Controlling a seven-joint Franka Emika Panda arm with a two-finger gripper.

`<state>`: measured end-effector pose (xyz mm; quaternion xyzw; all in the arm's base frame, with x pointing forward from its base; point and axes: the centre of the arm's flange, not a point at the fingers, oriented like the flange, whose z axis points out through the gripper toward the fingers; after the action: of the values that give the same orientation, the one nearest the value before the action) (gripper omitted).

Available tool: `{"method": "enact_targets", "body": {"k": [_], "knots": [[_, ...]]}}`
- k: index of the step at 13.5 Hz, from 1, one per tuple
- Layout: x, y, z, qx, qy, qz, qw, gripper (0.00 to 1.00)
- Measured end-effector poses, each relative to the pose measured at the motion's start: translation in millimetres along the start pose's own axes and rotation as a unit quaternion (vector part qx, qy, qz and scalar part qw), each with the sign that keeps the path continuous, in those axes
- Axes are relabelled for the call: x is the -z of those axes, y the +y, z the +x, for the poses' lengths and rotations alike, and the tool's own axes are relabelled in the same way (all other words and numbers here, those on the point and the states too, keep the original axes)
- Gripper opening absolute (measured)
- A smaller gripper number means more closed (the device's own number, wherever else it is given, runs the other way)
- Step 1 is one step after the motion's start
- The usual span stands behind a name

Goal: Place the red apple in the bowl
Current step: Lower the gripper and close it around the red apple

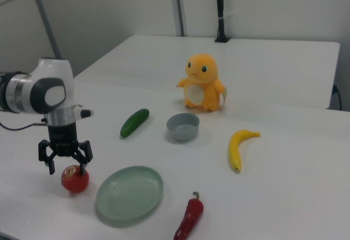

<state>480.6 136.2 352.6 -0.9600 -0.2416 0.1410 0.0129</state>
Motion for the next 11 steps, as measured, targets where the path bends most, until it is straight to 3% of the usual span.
{"method": "enact_targets", "body": {"k": [6,11], "knots": [[-21.4,-13.9,6.3,0.015,0.041,-0.014,0.9989,1.0],[-31.7,-13.8,6.8,0.021,0.045,-0.023,0.9985,1.0]]}}
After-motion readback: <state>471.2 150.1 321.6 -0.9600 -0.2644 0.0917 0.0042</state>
